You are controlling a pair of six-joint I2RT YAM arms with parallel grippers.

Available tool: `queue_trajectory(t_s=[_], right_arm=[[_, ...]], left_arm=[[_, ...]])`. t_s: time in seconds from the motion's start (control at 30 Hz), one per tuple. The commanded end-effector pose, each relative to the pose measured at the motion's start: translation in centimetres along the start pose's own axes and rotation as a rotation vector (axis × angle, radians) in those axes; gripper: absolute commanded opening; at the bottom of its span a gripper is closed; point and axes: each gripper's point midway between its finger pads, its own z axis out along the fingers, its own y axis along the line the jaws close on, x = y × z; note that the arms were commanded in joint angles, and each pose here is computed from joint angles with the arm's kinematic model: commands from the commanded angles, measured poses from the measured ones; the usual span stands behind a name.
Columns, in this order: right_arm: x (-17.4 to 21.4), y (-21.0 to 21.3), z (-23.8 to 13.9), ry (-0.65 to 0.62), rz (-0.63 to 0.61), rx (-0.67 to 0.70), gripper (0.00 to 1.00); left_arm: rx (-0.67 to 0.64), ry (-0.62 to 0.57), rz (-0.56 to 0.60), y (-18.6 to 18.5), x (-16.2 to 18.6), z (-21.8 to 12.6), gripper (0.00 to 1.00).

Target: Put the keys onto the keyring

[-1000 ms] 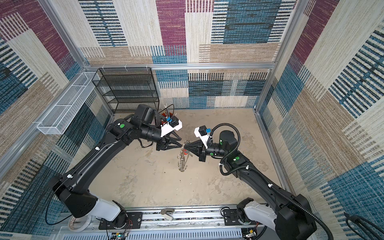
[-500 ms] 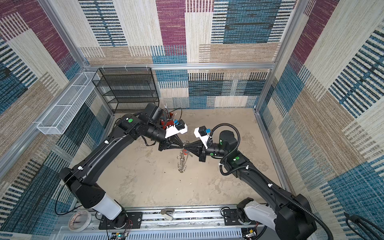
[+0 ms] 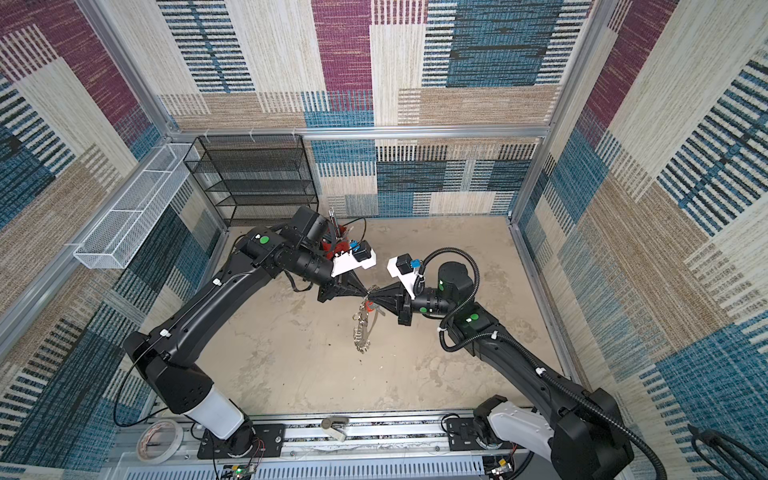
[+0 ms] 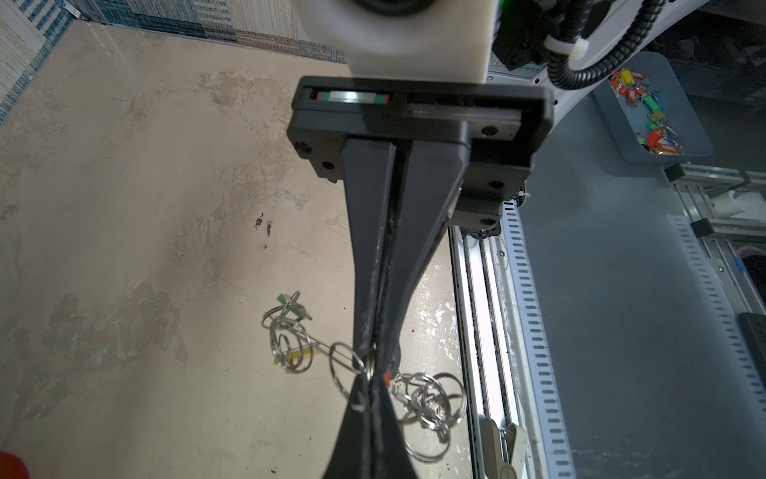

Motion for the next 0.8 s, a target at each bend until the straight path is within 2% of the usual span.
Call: queue_trajectory(t_s=[0.0,0.6,0.77], right_arm=[[-1.39,-0.14,-0.13,-0.046,-0.048,0.024,0.00],[-1.74,-0.21,-0.26,-0.061,-0.058,0.038,0.00],[-1.71,-0.26,-0.31,-0.063,-0.057,0.043,0.00]], left_arm=[[0.048,0.026,-0.005,-1.01,0.45,0.28,0.00],[0.083,0.047,-0.031,-1.25,0.94,0.92,0.13],[0.081,0.047,-0.036,-1.07,0.89,1.10,0.05]])
